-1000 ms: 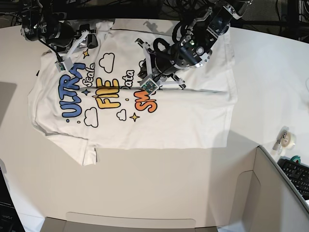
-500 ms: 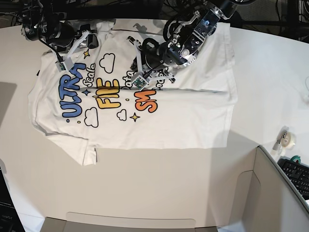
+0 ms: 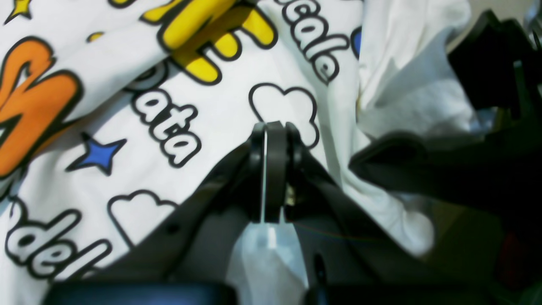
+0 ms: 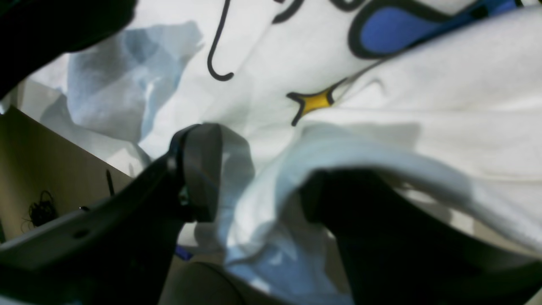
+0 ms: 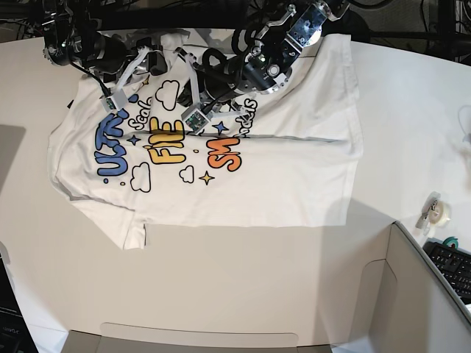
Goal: Layout the t-shirt on the table in an organized manner, then fold the t-shirt properly
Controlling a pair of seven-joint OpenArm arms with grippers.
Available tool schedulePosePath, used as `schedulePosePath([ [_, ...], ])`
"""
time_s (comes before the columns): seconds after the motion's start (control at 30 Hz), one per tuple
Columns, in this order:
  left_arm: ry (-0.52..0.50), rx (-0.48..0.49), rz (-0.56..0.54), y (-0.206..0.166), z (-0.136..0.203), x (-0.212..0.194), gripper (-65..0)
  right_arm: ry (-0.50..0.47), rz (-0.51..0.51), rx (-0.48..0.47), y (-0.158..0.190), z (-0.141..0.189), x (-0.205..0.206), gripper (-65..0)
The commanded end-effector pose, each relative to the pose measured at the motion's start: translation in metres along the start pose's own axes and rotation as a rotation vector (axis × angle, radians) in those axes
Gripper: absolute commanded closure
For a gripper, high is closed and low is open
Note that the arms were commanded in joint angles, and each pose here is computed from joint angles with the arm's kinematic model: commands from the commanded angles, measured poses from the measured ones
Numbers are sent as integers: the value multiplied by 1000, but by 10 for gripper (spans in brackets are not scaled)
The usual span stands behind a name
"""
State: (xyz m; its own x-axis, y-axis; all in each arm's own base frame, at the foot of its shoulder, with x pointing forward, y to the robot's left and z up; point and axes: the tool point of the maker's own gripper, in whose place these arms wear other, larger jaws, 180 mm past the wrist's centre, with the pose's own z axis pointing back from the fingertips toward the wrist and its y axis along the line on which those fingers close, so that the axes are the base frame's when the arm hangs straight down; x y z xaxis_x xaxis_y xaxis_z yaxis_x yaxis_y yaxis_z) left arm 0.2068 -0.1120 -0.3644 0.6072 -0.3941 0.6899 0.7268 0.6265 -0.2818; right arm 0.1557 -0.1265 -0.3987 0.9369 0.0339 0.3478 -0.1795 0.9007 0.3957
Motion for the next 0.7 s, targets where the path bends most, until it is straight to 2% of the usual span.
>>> schedulePosePath([
  [0.0,-43,-13,6,-4,-2,14,-3,155,-23,-36,-7,-5,-39,-295],
  [0.1,-32,-2,-4,5,-10,17,-3,155,-23,-35,-6,-5,-39,-295],
  [0.2,22,6,-15,15,-25,6,-3,158,-25,-34,-6,-5,-41,-295],
  [0.3,62,19,0,27,-43,-12,-3,162,-20,-38,-7,-4,-41,-295],
  [0.37,123,34,36,37,-53,-38,-3,168,-19,-37,-7,-3,-43,-295],
  [0.53,198,171,107,79,-55,-62,-3,209,5,-32,-6,-2,-54,-295],
  [0.67,209,213,128,91,-52,-67,-3,276,68,2,7,-4,-70,-295],
])
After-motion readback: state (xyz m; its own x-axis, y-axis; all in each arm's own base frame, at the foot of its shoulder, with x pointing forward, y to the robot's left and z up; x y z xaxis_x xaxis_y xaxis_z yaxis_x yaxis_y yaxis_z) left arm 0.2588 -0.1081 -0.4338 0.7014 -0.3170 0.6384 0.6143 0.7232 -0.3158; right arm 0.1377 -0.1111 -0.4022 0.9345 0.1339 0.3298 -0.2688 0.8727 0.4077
